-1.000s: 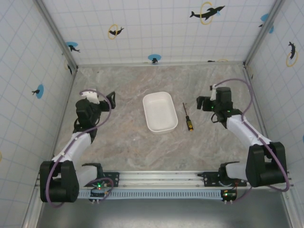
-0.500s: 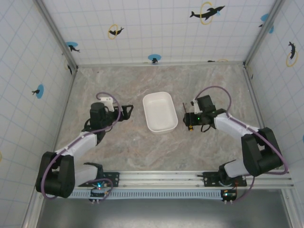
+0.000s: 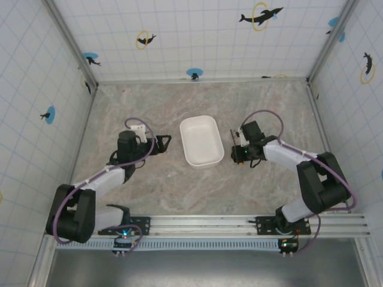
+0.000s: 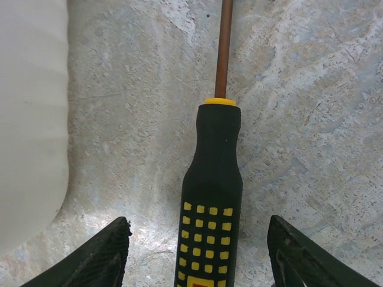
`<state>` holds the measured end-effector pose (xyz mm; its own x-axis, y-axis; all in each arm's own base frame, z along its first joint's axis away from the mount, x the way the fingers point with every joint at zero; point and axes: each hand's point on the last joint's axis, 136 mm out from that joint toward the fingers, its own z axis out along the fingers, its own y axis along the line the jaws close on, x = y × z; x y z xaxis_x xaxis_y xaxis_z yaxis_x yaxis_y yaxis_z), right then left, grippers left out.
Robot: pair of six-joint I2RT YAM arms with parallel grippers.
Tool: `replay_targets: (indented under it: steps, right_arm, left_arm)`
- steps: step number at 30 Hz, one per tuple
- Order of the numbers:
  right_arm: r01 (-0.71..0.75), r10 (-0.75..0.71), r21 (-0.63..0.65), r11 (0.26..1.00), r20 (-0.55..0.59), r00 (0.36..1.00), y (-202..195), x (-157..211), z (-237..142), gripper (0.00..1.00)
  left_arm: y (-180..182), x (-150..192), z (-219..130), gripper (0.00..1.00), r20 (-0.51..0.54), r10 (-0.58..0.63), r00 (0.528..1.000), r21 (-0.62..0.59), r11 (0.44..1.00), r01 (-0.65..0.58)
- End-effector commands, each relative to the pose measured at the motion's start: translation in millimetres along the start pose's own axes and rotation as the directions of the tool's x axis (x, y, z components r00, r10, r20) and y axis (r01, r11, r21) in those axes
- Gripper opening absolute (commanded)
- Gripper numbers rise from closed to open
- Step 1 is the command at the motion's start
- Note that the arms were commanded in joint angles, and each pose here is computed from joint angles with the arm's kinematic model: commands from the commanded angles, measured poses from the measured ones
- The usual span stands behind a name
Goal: Put the screwdriver in the bin
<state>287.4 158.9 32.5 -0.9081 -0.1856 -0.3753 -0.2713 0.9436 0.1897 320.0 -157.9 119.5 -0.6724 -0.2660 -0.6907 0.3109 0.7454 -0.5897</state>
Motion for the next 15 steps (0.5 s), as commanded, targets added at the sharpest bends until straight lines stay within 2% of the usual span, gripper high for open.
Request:
replay_targets:
  steps: [1,8,15]
  right_arm:
    - [-0.006,0.007,0.019,1.000,-0.020,1.000,1.1,-5.7,1.0,0.61]
    - [-0.004,0.005,0.032,0.999,-0.050,0.999,2.1,-6.2,8.5,0.54]
    - [-0.001,0.005,0.054,0.999,-0.084,0.996,0.1,-5.8,13.6,0.38]
  left_arm:
    - [-4.7,3.8,1.7,0.98,-0.010,-0.003,1.000,0.024,1.000,0.003]
    - [-4.4,4.4,-0.7,0.98,-0.012,0.003,1.000,0.019,1.000,-0.003]
    - [0.4,8.7,1.4,0.98,-0.024,0.017,1.000,0.002,1.000,-0.017]
